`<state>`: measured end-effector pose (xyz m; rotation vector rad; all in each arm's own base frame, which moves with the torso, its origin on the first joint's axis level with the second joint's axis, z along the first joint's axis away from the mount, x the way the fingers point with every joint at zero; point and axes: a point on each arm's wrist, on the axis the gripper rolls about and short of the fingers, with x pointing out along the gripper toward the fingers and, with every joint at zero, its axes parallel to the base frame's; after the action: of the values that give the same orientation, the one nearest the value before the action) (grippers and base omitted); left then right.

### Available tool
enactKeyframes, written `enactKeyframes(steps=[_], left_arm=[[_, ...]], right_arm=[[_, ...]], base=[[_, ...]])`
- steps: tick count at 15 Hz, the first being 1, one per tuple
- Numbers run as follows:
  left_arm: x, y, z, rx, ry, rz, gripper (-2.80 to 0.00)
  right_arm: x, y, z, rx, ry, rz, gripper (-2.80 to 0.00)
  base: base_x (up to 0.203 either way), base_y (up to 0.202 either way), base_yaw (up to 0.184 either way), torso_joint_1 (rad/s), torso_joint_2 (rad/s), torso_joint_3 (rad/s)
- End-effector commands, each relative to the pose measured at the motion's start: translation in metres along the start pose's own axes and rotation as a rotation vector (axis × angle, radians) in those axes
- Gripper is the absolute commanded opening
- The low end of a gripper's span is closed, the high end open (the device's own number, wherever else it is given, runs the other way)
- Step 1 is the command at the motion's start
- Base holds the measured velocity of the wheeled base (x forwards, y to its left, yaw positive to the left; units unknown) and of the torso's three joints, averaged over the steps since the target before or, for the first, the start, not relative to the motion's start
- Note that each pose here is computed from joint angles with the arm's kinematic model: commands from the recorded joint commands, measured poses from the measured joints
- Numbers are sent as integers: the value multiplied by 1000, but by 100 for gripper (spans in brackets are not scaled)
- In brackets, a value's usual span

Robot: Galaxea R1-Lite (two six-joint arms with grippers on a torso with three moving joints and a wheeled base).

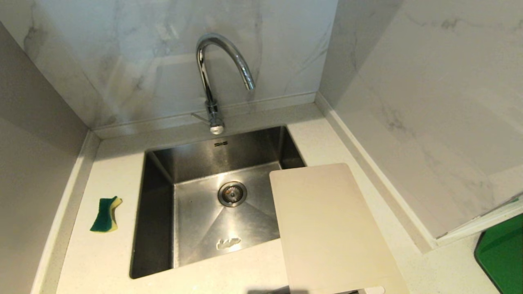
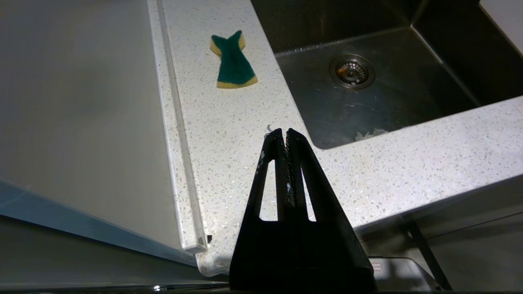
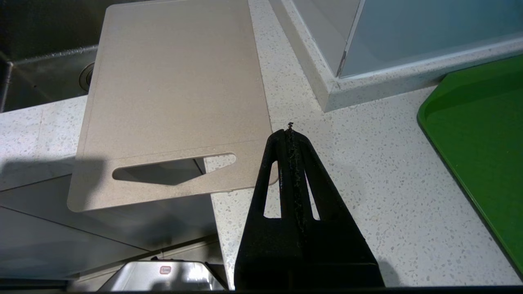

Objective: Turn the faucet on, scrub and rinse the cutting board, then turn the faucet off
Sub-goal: Turn on the tap

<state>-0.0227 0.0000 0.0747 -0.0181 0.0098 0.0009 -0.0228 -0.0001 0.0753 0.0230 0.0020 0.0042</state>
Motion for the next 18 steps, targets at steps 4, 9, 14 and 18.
enactKeyframes(steps=[4, 9, 14, 18], left_arm=[[0, 0, 0, 1, 1, 1, -280], [0, 0, 1, 27, 0, 2, -280], [1, -1, 81, 29, -2, 14, -280], [33, -3, 169, 43, -1, 16, -280]], right_arm=[[0, 0, 0, 0, 1, 0, -280], [0, 0, 0, -2, 0, 0, -280], [0, 0, 0, -3, 0, 0, -280], [0, 0, 0, -3, 0, 0, -280]], base=[[0, 0, 0, 0, 0, 0], [0, 0, 0, 0, 0, 0], [0, 0, 0, 0, 0, 0], [0, 0, 0, 0, 0, 0]])
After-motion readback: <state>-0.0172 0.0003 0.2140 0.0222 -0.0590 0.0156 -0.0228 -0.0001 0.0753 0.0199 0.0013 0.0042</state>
